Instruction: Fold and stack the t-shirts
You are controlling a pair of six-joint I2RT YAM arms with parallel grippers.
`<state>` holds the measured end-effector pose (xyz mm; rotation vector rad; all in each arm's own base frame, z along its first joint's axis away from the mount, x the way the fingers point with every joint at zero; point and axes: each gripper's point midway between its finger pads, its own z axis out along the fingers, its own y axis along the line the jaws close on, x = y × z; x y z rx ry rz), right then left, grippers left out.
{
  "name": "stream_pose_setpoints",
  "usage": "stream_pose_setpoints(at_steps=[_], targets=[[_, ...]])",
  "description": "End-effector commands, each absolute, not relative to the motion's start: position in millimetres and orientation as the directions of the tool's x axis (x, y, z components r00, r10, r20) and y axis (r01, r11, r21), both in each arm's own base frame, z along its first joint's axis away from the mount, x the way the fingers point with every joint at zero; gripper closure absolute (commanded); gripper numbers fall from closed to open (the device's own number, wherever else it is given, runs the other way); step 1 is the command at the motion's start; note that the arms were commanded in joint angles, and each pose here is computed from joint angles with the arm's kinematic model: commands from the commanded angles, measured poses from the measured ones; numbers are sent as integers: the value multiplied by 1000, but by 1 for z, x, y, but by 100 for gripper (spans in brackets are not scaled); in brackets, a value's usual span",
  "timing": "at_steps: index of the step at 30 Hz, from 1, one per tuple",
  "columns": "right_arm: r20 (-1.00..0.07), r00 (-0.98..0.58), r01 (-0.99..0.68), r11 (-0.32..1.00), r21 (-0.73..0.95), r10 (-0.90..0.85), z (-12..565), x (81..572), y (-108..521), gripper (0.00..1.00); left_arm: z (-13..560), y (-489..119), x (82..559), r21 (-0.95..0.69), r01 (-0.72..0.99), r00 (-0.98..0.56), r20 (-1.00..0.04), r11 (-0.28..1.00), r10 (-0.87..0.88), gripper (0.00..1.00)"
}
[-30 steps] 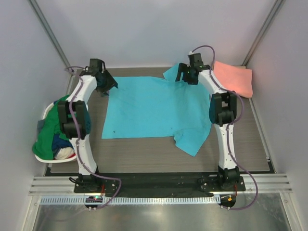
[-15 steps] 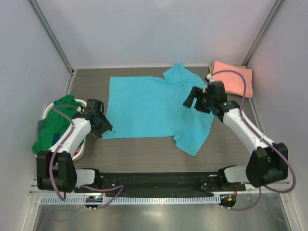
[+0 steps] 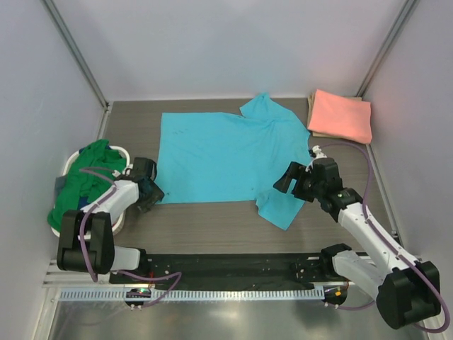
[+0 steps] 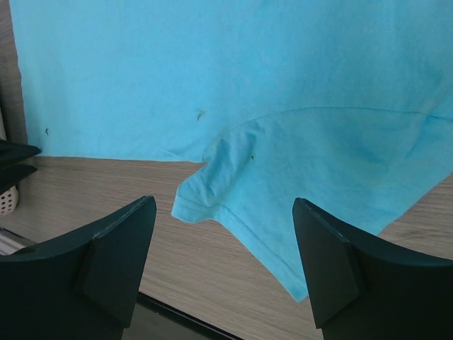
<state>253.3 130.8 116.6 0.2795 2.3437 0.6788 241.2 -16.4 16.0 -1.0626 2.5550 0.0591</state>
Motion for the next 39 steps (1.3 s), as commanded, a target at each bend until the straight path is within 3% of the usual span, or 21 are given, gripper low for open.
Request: stream_pose_setpoints(at_steps=[1,5,10,13,14,16,21,30,32,33,35,36,38,39], targets=[[-563,-720,28,828,561,406,123,254,129,16,7,-10,264,-129,-722,-582,-418,680,-697,46],[-546,-725,56,826,561,419,113,247,126,16,3,-4,267,-126,-733,-557,-453,668,-696,51],[-508,-737,128,829,544,446,98,241,119,16,-1,-4,272,-115,-727,-567,-454,676,-687,64],[-458,-719,302,828,472,523,72,228,97,15,-1,-5,272,-117,-722,-573,-451,682,-684,81],[-422,-722,364,820,441,548,62,217,91,14,-1,-5,272,-120,-718,-576,-451,685,-682,92],[-439,-703,419,825,379,559,53,211,76,14,3,-5,272,-134,-714,-570,-460,688,-681,100],[-373,-722,478,810,339,582,33,182,80,17,9,-5,274,-169,-702,-553,-483,692,-679,100],[-348,-783,425,852,307,516,17,157,116,23,10,-6,275,-189,-693,-550,-485,696,-680,100],[-348,-787,416,855,310,509,13,156,120,33,11,-5,276,-201,-693,-543,-487,692,-685,100],[-346,-791,410,857,313,504,13,155,121,45,11,-5,275,-202,-693,-543,-485,692,-686,100],[-342,-794,403,857,321,502,12,155,125,55,12,-5,275,-211,-691,-539,-486,691,-688,100],[-343,-797,399,859,321,498,12,155,126,65,11,-5,274,-210,-692,-540,-484,690,-689,100],[-352,-794,391,859,329,496,12,158,126,71,11,-5,275,-216,-692,-536,-485,689,-691,100],[-357,-795,386,863,325,490,12,158,126,80,12,-5,275,-217,-692,-536,-485,689,-691,100]])
